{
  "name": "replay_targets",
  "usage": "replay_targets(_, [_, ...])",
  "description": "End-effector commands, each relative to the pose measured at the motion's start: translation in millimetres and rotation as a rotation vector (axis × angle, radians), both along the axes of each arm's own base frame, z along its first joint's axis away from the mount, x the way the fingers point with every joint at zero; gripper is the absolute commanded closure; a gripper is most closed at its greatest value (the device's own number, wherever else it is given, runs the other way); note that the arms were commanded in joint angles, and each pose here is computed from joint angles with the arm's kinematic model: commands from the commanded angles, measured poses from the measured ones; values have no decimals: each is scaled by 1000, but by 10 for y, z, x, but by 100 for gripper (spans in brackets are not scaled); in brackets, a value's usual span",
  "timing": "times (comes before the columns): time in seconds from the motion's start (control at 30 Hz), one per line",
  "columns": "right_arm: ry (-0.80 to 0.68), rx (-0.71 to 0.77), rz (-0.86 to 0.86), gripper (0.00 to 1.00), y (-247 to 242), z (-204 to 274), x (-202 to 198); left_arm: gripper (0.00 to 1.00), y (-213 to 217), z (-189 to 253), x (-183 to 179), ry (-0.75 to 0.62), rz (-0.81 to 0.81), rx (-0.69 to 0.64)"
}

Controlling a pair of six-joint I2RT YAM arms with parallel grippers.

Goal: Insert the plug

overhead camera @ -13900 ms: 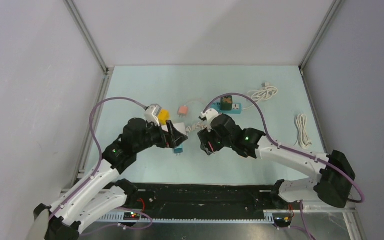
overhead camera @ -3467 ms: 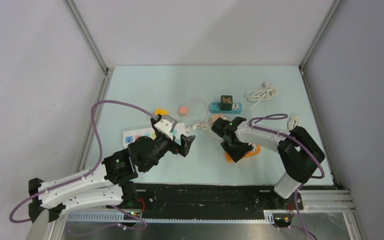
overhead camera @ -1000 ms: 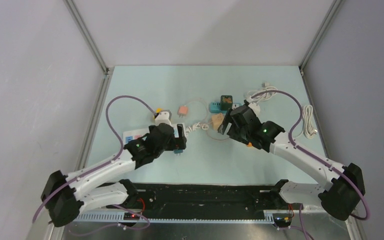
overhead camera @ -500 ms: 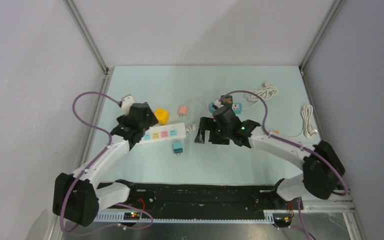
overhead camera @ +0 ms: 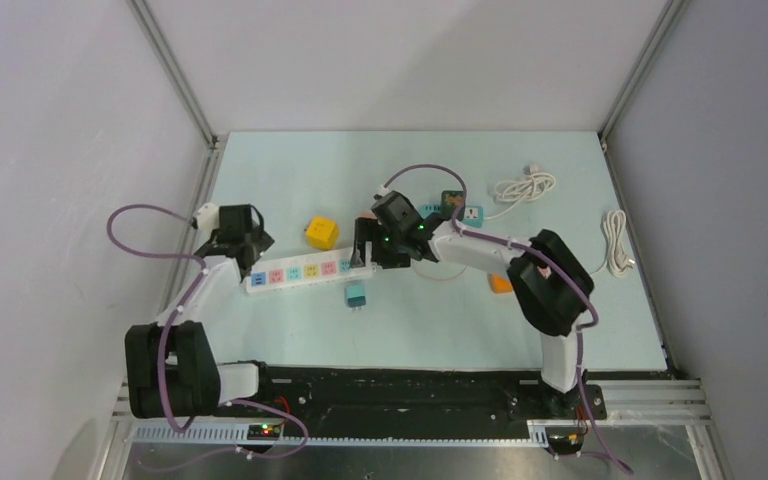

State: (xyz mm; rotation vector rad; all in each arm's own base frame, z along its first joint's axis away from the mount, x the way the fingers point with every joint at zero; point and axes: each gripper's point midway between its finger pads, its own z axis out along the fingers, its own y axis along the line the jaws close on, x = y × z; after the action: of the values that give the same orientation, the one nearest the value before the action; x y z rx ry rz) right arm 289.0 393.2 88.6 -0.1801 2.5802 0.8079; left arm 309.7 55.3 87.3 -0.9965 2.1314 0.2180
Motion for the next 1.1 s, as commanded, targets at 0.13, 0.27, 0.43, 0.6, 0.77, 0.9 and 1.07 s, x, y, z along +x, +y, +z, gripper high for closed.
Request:
replay_targets(0.13, [-8, -47, -78, 20, 178, -112, 344, 0, 153, -89, 10, 3, 77, -45])
replay_targets(0.27, [-61, -35, -12, 22, 237, 19, 372, 0, 199, -212, -84, 32, 111, -42])
replay_targets(0.43, [-142, 31, 79, 21, 315, 157, 385, 0, 156, -289, -88, 32, 133, -82])
replay_targets(0.6, [-103, -15, 11, 22, 180, -98, 635, 0, 98, -383, -77, 53, 114, -110])
replay_targets(0.77, [-86, -22, 90, 21, 189, -288, 602, 1, -11, -473, -55, 70, 62, -155])
replay_targets(0.9, [-66, -68, 126, 21, 151, -444, 488, 2, -111, -553, -68, 80, 30, -199])
replay_targets(1.07, [-41, -119, 120, 21, -6, -542, 353, 7, -346, -612, -118, 62, -32, -310])
